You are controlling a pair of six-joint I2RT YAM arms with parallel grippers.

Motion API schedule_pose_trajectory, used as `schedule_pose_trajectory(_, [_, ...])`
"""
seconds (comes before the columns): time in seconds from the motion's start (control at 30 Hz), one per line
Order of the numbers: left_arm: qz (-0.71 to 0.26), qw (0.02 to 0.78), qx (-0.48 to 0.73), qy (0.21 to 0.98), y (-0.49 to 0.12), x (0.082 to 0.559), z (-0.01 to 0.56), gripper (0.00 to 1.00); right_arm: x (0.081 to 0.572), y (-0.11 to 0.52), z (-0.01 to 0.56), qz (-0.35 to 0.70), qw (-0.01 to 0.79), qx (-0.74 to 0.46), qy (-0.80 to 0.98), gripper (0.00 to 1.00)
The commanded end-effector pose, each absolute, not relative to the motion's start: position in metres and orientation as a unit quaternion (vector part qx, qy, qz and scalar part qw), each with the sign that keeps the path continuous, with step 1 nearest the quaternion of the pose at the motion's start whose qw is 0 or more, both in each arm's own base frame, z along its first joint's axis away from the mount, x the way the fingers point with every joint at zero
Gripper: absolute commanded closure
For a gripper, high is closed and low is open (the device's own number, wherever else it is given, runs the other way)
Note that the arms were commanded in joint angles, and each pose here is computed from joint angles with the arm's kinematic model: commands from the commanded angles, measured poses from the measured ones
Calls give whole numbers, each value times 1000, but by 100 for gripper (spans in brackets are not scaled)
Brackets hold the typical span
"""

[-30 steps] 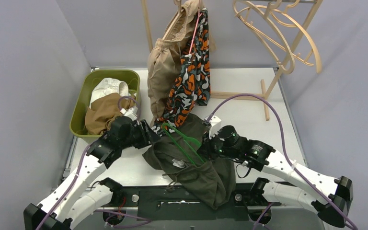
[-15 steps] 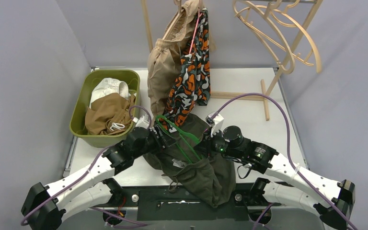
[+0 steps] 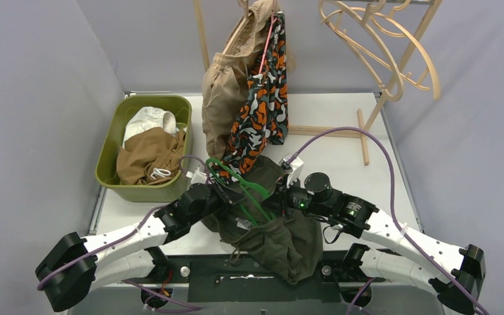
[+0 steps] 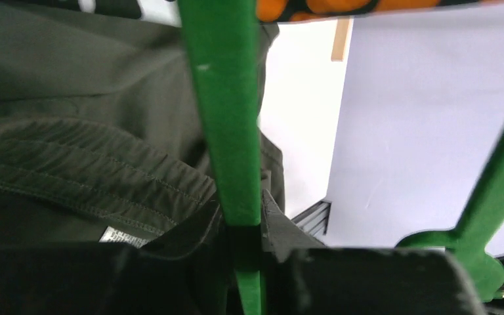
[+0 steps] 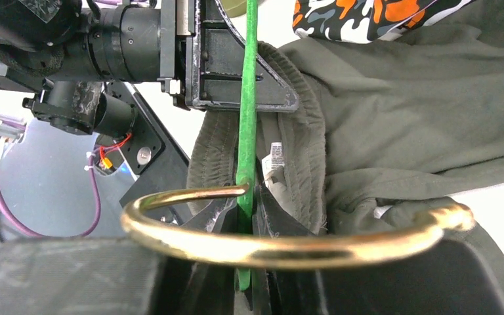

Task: Remove the shorts from the hanger

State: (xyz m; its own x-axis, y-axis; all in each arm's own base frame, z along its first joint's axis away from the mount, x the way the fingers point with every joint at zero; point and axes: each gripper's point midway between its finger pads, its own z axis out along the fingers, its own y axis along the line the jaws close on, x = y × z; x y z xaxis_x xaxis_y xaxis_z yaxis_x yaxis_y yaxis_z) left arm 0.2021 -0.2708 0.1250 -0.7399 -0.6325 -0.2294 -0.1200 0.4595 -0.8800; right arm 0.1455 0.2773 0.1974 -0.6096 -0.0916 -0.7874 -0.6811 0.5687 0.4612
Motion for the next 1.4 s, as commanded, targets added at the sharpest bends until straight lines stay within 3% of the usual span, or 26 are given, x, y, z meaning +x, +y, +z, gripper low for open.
schedule_pose_trajectory(0.0, [-506, 314, -229, 770, -282, 214, 167, 96, 153, 289, 227, 419, 402, -237, 779, 100])
schedule_pose_trajectory(0.03, [-494, 321, -235, 773, -277, 215, 169, 100, 154, 287, 225, 412, 398, -230, 787, 99])
schedule_pose_trajectory(0.13, [-479, 356, -253, 761, -259, 220, 185, 100, 155, 277, 227, 389, 388, -215, 808, 90])
schedule_pose_trajectory(0.33, [-447, 423, -295, 731, -212, 224, 218, 100, 152, 257, 231, 377, 399, -189, 814, 40])
schedule_pose_trajectory(0.53, [-438, 461, -324, 701, -181, 223, 240, 100, 128, 256, 225, 428, 380, -200, 795, 28])
schedule_pose_trajectory(0.7, [-417, 479, -323, 702, -170, 224, 249, 100, 97, 267, 219, 484, 320, -240, 778, 34])
schedule_pose_trajectory(0.9, [-409, 488, -323, 700, -166, 224, 260, 100, 108, 260, 191, 442, 319, -220, 809, 39])
schedule_pose_trajectory(0.97, [-414, 490, -322, 696, -164, 223, 264, 100, 115, 258, 185, 422, 326, -213, 819, 52])
schedule_pose_trajectory(1.07, [-416, 492, -326, 692, -160, 221, 268, 100, 129, 255, 177, 390, 343, -203, 830, 92])
schedule_pose_trajectory(1.1, [-414, 494, -326, 691, -158, 220, 269, 100, 136, 251, 174, 371, 352, -194, 837, 99])
schedule_pose_trajectory(1.37, [-379, 521, -376, 666, -105, 204, 286, 100, 169, 209, 137, 226, 378, -119, 890, 100])
